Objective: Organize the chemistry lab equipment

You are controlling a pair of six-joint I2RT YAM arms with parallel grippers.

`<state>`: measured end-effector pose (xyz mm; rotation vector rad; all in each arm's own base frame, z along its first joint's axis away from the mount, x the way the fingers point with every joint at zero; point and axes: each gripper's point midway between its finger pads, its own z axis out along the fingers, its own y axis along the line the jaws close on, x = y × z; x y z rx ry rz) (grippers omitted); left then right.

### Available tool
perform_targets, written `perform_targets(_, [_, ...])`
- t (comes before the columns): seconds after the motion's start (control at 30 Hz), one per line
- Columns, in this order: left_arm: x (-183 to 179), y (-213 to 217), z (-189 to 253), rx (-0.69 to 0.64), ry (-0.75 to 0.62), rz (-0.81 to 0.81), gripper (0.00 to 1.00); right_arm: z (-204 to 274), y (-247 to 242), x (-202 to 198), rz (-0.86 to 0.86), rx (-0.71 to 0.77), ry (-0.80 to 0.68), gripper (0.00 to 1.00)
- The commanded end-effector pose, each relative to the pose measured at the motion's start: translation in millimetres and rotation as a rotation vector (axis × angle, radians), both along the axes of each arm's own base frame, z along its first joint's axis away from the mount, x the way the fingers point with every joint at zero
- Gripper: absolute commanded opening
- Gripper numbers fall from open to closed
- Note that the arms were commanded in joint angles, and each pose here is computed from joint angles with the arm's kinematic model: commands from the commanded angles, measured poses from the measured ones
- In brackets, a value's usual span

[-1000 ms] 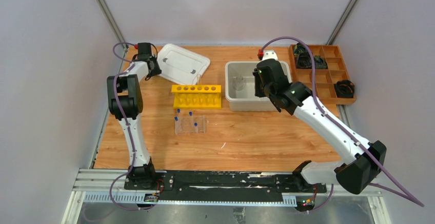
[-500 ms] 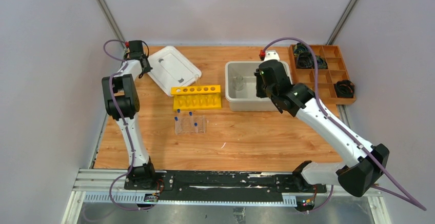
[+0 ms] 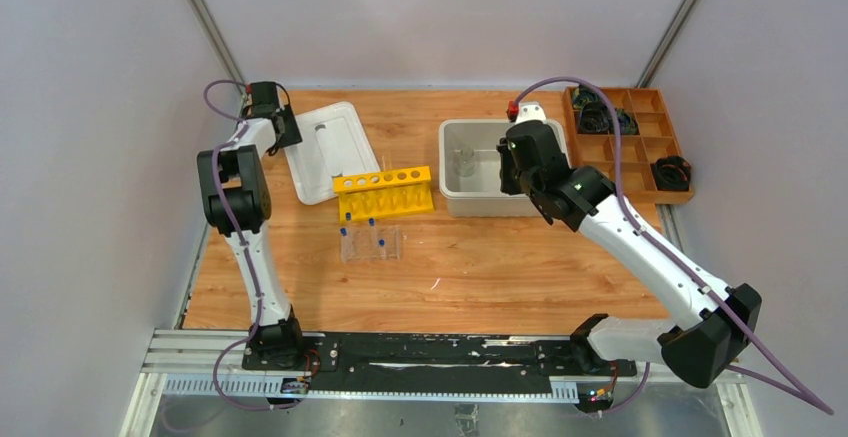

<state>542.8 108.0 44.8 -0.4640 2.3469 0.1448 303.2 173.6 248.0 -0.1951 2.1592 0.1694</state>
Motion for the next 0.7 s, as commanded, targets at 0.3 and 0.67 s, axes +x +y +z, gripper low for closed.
perform_targets(0.3, [-58.3,-7.6,6.9,-0.038,0.05,-0.039,0.4,1.2,-7.1,-12.2,-0.003,0.004,-0.019,0.22])
perform_targets(0.67, [-68.6,-15.6,-17.0,-0.092,0.139,-0.071,0.28,3.2,-9.4,-15.2,0.0,0.008,-0.027,0.21])
